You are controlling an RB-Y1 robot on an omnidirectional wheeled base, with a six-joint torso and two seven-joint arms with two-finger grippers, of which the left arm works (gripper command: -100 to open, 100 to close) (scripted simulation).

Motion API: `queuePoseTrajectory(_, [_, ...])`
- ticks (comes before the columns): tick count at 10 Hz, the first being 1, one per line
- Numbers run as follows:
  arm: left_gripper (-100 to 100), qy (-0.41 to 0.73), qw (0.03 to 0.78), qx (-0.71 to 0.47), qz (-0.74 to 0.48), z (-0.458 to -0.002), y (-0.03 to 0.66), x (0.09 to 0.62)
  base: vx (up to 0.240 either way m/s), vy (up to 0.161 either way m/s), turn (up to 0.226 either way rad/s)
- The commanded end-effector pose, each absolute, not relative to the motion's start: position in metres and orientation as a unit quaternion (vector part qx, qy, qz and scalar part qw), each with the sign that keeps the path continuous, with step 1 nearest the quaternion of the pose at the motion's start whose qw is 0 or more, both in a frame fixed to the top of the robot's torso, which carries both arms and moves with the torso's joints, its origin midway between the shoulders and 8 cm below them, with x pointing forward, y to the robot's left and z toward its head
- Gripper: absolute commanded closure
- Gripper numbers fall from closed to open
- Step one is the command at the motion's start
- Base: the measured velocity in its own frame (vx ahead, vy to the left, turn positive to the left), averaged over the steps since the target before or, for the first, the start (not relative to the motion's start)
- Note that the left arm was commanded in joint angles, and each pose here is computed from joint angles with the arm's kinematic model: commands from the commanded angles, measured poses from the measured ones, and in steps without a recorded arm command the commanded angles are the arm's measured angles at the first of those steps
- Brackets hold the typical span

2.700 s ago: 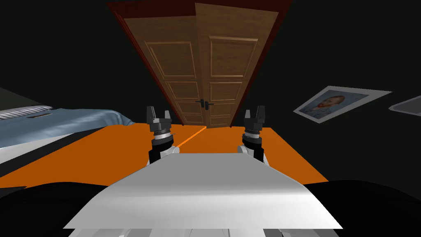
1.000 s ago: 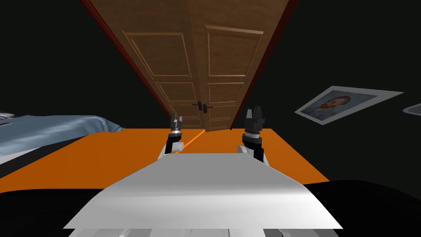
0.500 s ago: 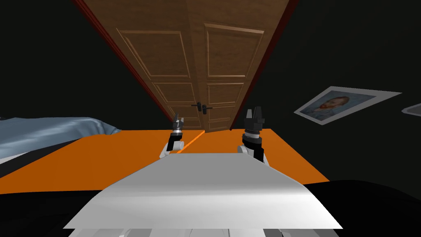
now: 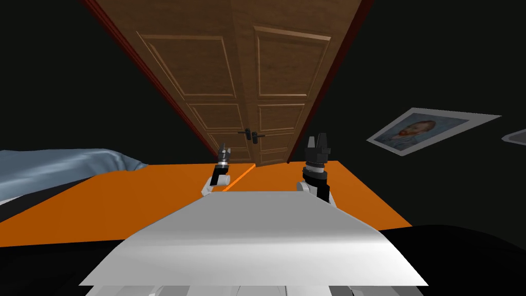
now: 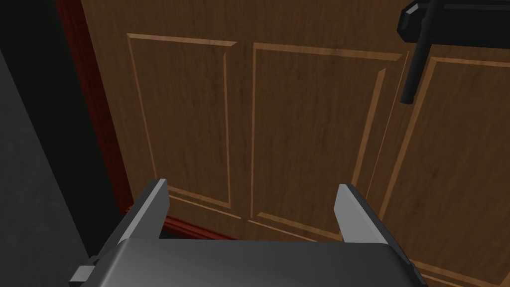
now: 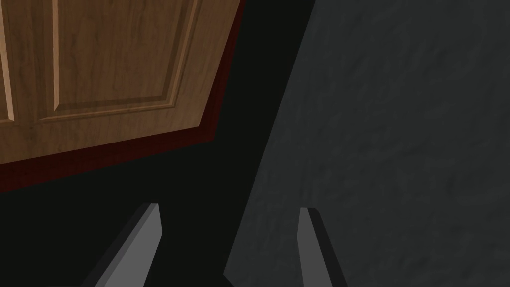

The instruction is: Pull the door open

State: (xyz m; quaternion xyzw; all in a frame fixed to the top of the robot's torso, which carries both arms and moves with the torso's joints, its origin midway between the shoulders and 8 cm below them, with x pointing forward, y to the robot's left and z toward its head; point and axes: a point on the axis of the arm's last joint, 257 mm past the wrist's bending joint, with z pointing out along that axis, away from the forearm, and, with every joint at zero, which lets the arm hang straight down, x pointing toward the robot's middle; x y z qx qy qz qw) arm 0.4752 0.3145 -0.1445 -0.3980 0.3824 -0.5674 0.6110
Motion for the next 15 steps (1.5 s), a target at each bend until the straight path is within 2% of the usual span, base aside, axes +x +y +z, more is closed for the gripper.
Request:
queuePoseTrajectory(1, [-100,0.390,0.606,-0.405,-0.562,-0.156,0.318,0.484,0.050,0.004,-0.025])
queuePoseTrajectory(15, [-100,0.436,0.572,-0.465,-0.517,-0.232,0.358,0.535,0.067,0.007,-0.032])
